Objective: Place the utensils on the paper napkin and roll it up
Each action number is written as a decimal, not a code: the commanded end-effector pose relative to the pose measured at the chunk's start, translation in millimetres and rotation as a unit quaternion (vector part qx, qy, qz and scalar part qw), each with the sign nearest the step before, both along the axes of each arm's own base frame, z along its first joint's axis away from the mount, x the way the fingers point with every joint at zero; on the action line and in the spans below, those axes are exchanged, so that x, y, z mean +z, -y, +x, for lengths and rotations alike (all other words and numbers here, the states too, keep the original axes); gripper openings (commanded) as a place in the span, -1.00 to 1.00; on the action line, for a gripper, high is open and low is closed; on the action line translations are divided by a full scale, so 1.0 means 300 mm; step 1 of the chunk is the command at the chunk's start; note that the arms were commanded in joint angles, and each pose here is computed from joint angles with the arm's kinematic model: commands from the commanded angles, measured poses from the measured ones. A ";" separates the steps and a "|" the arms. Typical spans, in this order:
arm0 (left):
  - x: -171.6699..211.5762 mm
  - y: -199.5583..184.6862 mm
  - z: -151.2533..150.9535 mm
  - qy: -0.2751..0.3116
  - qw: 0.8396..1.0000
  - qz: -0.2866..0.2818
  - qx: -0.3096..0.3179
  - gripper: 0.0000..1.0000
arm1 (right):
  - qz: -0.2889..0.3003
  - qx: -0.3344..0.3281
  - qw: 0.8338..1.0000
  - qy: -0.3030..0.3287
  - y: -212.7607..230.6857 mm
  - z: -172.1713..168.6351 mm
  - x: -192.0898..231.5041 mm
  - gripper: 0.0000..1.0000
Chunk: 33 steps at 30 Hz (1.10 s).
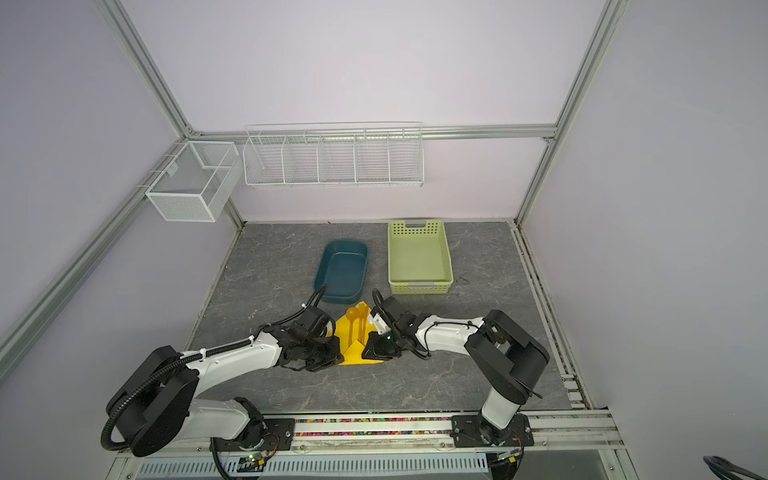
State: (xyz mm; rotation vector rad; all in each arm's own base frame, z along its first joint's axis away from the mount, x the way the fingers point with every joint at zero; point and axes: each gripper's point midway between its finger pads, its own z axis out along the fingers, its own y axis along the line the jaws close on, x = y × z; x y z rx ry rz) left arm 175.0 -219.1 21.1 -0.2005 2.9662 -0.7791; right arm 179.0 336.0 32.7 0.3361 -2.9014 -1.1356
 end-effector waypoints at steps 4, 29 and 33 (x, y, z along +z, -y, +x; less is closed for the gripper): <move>0.046 0.020 0.018 0.009 1.000 -0.008 -0.001 -0.96 | -0.044 -0.016 0.999 -0.017 0.042 -0.006 -0.096 -0.63; 0.099 0.234 0.077 0.037 0.997 -0.055 -0.050 -0.94 | -0.067 0.009 0.998 -0.007 0.126 -0.052 -0.054 -0.67; 0.079 0.226 0.075 0.035 0.997 -0.050 -0.046 -0.95 | -0.062 0.006 0.998 0.000 0.119 -0.040 -0.028 -0.62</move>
